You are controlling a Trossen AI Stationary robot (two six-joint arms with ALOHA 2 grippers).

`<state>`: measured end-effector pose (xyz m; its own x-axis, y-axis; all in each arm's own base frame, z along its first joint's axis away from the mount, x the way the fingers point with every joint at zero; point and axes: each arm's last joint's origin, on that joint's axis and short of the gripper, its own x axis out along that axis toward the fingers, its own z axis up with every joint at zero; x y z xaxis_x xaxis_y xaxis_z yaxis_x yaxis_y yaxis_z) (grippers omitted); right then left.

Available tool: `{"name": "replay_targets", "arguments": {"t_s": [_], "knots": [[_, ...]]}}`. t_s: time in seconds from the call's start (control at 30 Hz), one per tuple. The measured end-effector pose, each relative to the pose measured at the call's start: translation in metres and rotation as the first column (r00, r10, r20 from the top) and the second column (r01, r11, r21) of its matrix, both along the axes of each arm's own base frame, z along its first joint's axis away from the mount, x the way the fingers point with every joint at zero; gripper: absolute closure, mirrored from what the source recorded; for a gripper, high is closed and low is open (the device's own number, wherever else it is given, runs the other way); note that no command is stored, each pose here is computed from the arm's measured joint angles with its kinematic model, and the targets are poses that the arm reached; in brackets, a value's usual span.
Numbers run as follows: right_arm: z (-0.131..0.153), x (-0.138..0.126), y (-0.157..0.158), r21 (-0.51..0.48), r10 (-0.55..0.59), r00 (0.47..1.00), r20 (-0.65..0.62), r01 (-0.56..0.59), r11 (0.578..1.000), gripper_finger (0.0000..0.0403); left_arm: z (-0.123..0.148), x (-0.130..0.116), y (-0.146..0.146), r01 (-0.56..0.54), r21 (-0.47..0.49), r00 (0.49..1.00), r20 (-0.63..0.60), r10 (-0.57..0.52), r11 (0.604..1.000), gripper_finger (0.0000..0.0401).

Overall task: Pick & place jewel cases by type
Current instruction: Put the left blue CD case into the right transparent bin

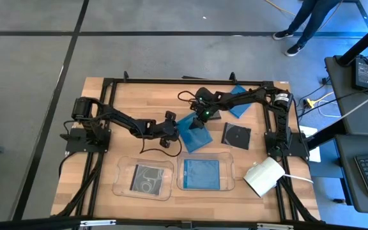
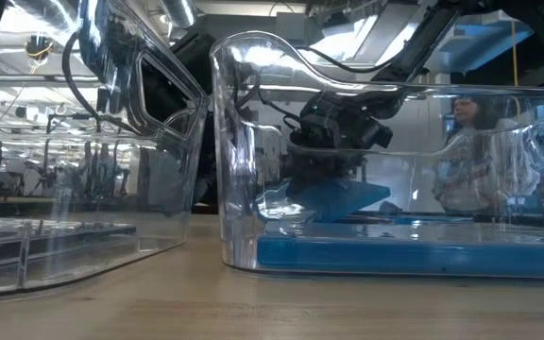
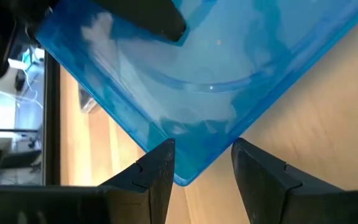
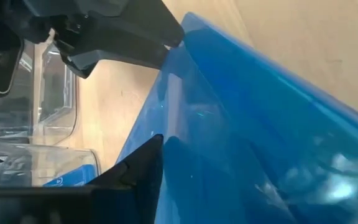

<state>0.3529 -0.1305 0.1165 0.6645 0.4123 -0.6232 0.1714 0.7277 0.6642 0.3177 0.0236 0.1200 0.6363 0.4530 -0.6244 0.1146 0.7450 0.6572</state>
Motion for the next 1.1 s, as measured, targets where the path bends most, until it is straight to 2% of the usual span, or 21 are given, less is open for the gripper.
{"name": "replay_targets", "arguments": {"t_s": [0.1, 0.37, 0.57, 0.87, 1.0, 1.1], "knots": [[0.001, 0.001, 0.000, 0.005, 0.005, 1.000, 0.012, -0.005, 1.000, 0.0248, 0.000, 0.000, 0.000, -0.019, -0.016, 1.000, 0.009, 0.019, 1.000, 0.0246], [0.004, 0.003, 0.000, 0.056, 0.034, 0.998, 0.058, -0.037, 0.998, 0.0293, 0.000, -0.001, -0.001, 0.015, 0.007, 1.000, -0.020, -0.015, 1.000, 0.0246], [0.005, 0.003, 0.001, 0.071, 0.048, 0.997, 0.067, -0.053, 0.996, 0.0326, 0.007, -0.001, -0.014, 0.045, 0.066, 0.999, -0.025, -0.044, 0.997, 0.0246], [0.006, 0.002, -0.002, 0.096, 0.060, 0.994, 0.089, -0.069, 0.993, 0.0370, 0.011, -0.003, -0.024, -0.004, 0.084, 1.000, 0.001, 0.004, 0.996, 0.0246], [0.007, 0.002, -0.002, 0.088, 0.074, 0.992, 0.104, -0.083, 0.993, 0.0379, 0.019, -0.007, -0.029, 0.029, 0.103, 1.000, -0.011, -0.028, 0.994, 0.0246], [0.007, 0.002, -0.004, 0.083, 0.080, 0.990, 0.113, -0.089, 0.993, 0.0381, 0.037, -0.011, -0.030, 0.051, 0.082, 0.998, 0.015, -0.053, 0.995, 0.0247]]}}
